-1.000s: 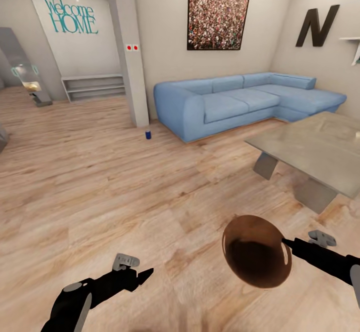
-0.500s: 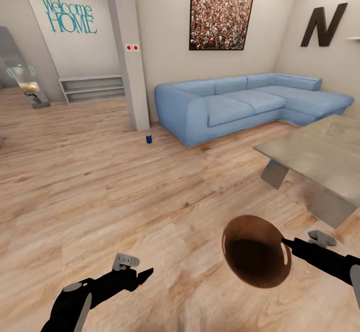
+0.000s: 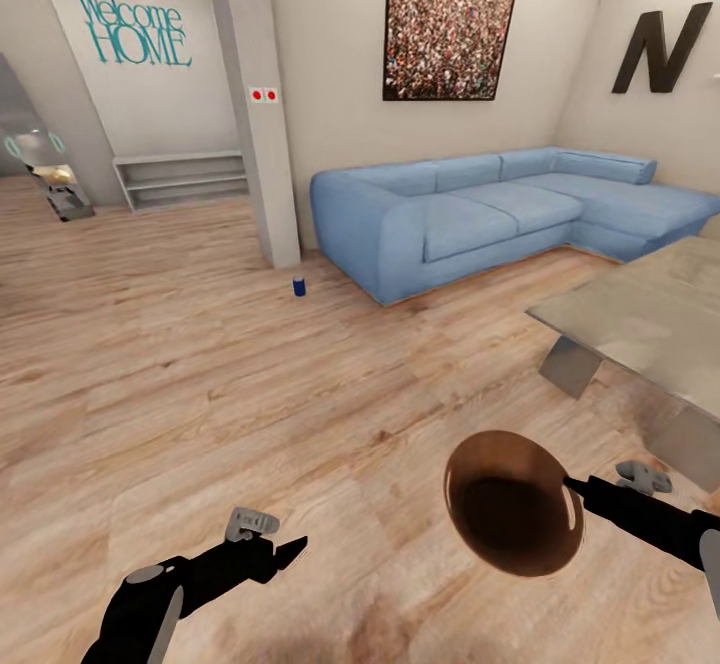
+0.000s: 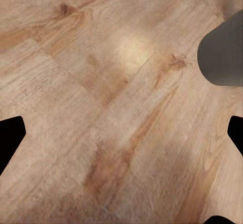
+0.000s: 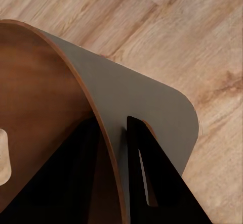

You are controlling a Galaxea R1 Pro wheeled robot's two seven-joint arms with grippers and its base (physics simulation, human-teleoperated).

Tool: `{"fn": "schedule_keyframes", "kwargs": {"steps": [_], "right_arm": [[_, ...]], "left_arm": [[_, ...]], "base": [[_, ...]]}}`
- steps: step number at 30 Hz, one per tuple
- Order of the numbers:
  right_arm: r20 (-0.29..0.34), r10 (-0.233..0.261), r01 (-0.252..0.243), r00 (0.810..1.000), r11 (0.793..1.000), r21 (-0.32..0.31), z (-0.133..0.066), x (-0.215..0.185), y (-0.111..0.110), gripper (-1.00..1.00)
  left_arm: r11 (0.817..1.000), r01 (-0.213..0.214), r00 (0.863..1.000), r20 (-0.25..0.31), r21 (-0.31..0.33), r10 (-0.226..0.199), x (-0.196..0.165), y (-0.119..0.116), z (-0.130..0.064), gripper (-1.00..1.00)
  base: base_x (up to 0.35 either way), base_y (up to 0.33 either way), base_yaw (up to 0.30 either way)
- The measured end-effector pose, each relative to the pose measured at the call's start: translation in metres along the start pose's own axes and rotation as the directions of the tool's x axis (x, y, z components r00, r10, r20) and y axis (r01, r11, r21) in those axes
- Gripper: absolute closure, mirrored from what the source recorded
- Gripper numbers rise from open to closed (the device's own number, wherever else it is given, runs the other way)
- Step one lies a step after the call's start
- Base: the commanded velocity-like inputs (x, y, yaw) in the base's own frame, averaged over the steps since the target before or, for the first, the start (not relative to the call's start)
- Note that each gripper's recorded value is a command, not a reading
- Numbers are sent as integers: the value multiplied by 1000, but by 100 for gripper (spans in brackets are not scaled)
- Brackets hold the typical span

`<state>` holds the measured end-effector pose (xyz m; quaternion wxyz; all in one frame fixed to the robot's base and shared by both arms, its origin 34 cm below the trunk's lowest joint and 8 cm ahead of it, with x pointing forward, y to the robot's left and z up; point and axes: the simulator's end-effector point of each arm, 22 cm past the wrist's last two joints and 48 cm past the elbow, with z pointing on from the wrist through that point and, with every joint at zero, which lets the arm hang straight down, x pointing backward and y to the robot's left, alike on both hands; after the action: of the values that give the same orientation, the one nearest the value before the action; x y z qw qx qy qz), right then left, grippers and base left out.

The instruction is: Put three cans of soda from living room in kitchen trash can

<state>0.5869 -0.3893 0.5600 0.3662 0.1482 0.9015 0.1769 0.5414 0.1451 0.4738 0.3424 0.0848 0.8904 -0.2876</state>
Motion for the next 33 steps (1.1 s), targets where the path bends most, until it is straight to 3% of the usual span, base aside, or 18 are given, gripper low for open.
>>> {"fn": "schedule_keyframes", "kwargs": {"steps": [15,33], "right_arm": [[0,1,-1,1000,1000,-1,0,0,0,100],[-1,-1,1,1000,1000,-1,0,0,0,100]], "left_arm": [[999,-3,1000,0,38,3,0,-8,-1,-100],[999,-4,1000,-1,40,4,0,-8,-1,-100]], "base": [[340,94,0],[340,98,0]]}}
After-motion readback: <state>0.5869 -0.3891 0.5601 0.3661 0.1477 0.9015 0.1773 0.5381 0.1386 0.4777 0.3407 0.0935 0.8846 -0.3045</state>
